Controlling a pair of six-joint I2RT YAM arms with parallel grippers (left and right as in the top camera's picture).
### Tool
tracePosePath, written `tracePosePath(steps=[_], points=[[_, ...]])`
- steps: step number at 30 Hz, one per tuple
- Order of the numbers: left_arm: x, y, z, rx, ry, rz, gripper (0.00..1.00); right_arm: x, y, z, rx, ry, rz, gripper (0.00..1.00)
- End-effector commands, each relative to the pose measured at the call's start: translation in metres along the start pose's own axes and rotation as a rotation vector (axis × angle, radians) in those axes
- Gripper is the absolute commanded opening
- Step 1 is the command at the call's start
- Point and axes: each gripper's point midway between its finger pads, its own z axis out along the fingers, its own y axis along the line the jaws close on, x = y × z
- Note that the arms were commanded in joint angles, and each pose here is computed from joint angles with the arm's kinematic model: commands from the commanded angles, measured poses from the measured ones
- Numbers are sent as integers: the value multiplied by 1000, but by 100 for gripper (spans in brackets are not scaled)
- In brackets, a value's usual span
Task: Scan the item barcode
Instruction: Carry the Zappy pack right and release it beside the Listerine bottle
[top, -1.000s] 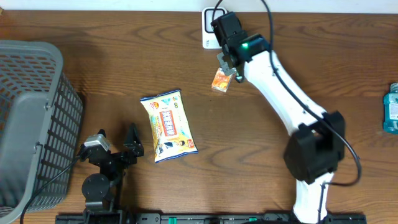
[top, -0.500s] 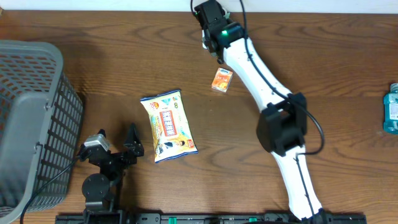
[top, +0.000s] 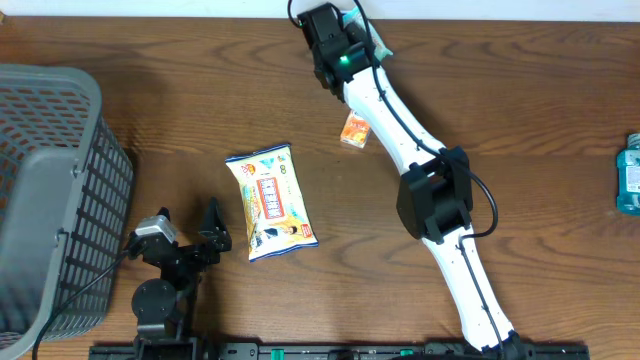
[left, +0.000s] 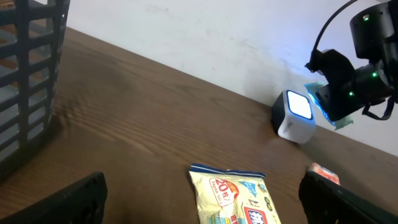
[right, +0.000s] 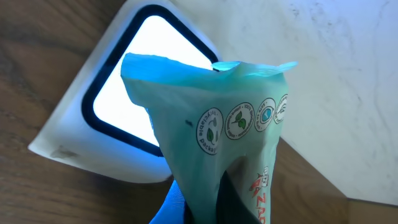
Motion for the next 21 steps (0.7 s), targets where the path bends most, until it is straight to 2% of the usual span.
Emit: tracePosePath(steps=[1, 8, 12, 15, 21], points=[[14, 5, 1, -10, 42, 1, 97, 1, -10, 4, 24, 7, -5, 1], [14, 5, 1, -10, 42, 1, 97, 6, 0, 1, -46, 19, 9, 1], [14, 5, 1, -10, 42, 1, 97, 17, 13, -20, -187, 62, -3, 1], [14, 5, 1, -10, 42, 1, 97, 31, -4, -46, -202, 133, 60, 1], [14, 5, 1, -10, 42, 1, 97, 63, -78, -121, -215, 253, 355, 1]])
